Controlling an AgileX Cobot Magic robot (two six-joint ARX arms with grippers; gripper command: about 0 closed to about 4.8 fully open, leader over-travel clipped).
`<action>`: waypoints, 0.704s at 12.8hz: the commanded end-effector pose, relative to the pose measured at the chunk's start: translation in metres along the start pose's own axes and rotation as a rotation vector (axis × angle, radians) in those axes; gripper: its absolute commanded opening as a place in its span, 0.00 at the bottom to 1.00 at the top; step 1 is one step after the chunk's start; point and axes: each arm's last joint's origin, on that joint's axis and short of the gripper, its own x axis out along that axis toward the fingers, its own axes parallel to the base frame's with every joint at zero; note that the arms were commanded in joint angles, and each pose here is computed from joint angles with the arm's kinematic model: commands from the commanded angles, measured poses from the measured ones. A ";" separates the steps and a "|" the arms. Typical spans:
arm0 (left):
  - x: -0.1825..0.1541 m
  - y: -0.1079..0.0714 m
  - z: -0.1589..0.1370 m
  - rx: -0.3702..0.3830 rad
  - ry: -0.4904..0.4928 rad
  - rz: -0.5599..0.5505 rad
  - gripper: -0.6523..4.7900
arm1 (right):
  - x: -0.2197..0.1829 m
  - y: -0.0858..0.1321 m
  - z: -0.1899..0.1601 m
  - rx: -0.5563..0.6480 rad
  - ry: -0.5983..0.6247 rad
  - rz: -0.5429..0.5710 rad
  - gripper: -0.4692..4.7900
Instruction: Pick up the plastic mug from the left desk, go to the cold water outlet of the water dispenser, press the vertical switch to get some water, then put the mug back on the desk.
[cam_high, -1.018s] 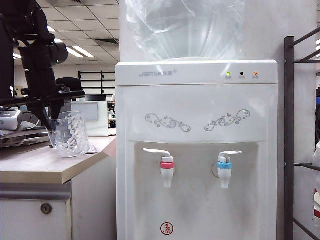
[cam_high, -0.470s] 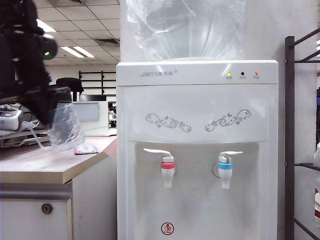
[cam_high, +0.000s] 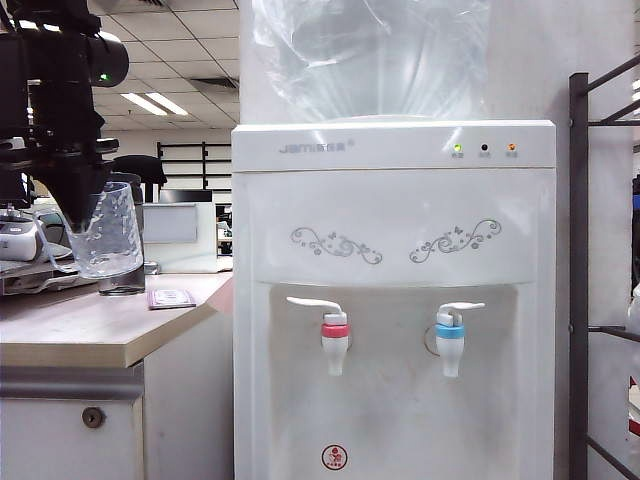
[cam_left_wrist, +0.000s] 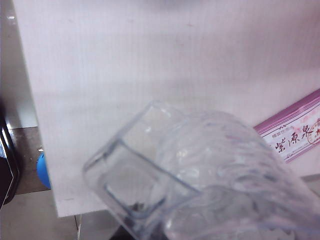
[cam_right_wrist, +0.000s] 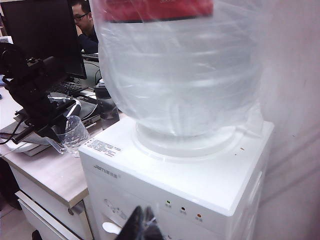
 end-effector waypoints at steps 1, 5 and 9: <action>0.013 -0.001 0.001 0.003 -0.007 0.028 0.11 | -0.001 0.001 0.003 -0.005 -0.015 0.000 0.08; 0.028 -0.013 -0.001 0.051 0.057 -0.051 0.30 | -0.001 0.000 0.000 0.010 0.012 -0.002 0.08; 0.006 -0.005 0.000 0.114 0.043 -0.031 0.31 | -0.001 0.001 0.000 0.009 0.010 -0.002 0.08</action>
